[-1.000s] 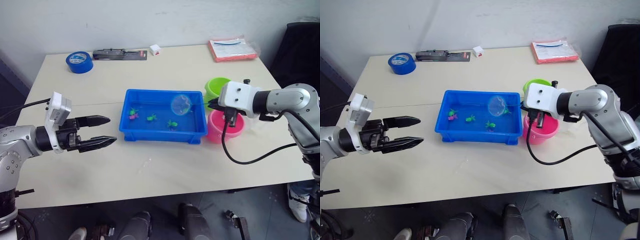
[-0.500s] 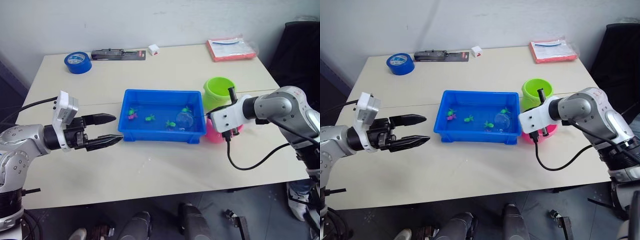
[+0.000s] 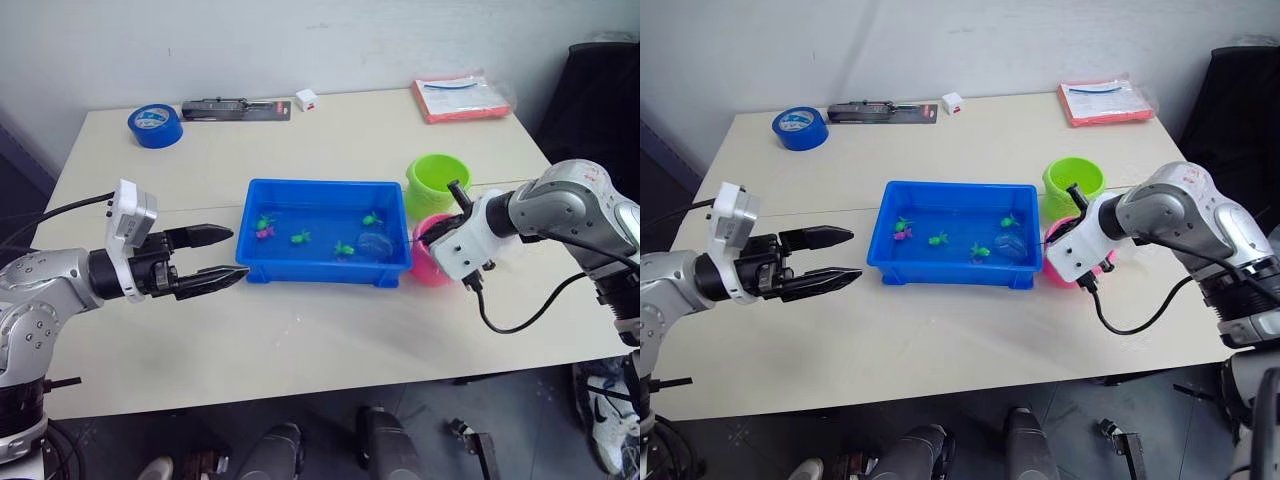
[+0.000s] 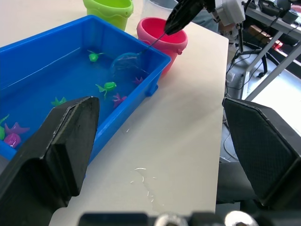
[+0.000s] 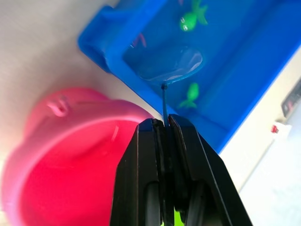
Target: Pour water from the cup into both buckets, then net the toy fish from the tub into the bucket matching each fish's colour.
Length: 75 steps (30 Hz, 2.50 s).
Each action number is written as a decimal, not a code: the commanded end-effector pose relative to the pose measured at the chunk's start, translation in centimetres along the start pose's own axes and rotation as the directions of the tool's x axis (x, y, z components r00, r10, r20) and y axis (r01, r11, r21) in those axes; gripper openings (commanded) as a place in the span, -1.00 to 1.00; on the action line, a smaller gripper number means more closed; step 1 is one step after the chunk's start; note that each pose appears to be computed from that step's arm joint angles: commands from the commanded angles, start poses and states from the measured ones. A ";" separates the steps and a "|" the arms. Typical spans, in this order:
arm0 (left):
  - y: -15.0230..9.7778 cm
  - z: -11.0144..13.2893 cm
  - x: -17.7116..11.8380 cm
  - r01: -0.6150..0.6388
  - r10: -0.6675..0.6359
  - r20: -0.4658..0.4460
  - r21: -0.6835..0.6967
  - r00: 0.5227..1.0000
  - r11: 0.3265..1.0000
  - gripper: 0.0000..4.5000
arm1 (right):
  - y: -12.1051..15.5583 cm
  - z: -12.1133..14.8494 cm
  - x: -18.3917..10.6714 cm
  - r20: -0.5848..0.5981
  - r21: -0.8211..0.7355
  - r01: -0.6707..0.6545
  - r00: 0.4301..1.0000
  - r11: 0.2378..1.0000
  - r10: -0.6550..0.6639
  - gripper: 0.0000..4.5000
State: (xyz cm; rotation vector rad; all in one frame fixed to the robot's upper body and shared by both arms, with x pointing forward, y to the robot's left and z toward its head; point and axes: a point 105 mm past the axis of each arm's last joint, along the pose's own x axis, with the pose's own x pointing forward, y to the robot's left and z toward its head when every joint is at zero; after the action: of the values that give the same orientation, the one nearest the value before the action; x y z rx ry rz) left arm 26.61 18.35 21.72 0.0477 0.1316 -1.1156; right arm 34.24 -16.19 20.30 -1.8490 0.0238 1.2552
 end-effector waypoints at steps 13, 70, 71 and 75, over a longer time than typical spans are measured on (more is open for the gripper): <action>-0.5 0.8 -0.3 -0.030 0.029 0.015 0.058 0.999 0.998 1.00 | -0.9 0.9 -0.1 0.119 0.401 -0.064 0.993 0.914 0.018 -0.65; 2.8 0.6 2.7 -0.033 0.023 0.046 0.236 0.999 0.971 1.00 | -2.6 0.1 -4.1 0.041 0.998 -0.061 0.846 -0.021 -0.531 -0.65; 2.9 0.7 3.0 -0.029 0.017 0.053 0.235 0.998 0.971 1.00 | -2.3 0.3 -4.3 0.025 0.997 -0.059 0.839 -0.045 -0.543 -0.65; 3.2 1.0 4.0 -0.010 -0.006 0.066 0.242 0.998 0.970 1.00 | -1.4 0.2 -5.3 -0.045 0.992 -0.031 0.819 -0.122 -0.571 -0.65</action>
State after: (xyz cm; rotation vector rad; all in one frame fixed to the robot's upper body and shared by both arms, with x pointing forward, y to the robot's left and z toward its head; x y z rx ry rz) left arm 31.17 16.23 21.36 0.2021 -0.0305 -1.1180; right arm 32.73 -16.99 23.62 -0.1022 0.3056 0.7940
